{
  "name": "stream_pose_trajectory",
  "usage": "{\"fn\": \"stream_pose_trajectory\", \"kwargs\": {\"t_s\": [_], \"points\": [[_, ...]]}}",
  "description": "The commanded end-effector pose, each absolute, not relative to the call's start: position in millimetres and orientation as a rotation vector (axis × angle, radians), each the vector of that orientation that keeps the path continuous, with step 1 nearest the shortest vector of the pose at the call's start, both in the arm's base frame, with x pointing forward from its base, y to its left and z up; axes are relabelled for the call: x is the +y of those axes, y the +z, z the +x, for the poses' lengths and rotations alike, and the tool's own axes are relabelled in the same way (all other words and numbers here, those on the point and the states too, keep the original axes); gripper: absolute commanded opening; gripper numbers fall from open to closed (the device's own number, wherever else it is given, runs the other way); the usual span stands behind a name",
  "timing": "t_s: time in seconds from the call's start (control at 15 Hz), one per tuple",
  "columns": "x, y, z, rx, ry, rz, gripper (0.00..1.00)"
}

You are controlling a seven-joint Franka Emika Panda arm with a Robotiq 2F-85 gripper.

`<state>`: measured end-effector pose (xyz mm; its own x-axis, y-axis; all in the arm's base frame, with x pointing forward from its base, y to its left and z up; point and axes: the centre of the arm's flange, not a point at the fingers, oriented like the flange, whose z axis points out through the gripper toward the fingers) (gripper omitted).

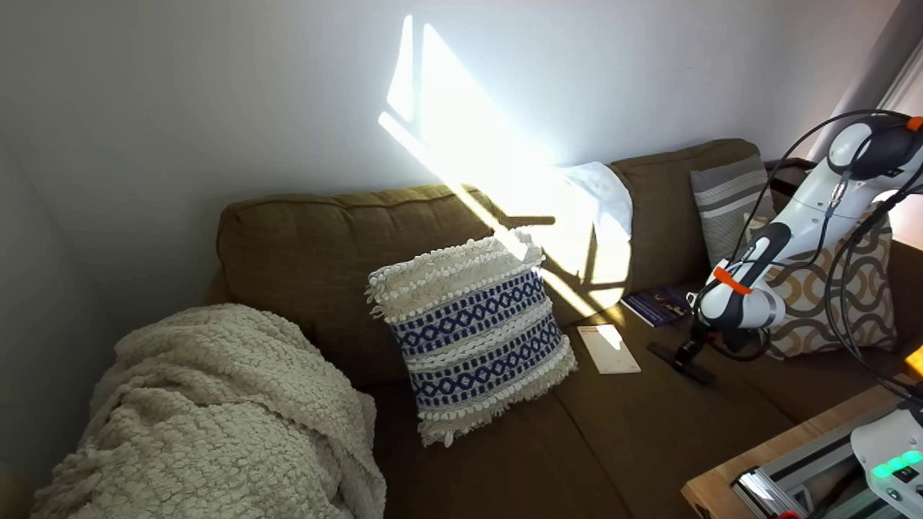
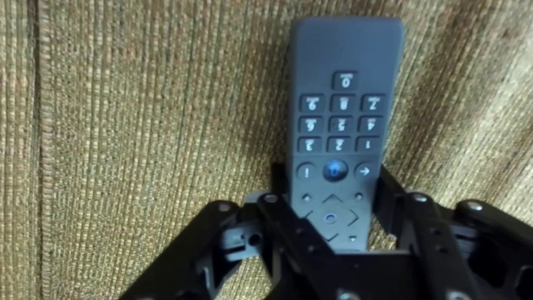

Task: Twist the remote control

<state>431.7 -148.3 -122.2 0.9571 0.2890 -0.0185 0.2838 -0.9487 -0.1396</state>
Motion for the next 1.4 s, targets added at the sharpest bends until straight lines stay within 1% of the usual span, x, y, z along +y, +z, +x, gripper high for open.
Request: {"fn": "stream_pose_trajectory", "kwargs": {"t_s": [0.0,0.6,1.0,1.33], "points": [[-157.6,-102.3,428.6,-0.144,0.082,-2.987,0.26],[-155.1,-75.4,437.4,0.528,0.079,-2.936,0.26],[-145.7,-89.0,442.8,0.975,0.136,-2.807,0.26],[-134.5,-104.0,445.0,1.198,0.167,-2.718,0.26]]}}
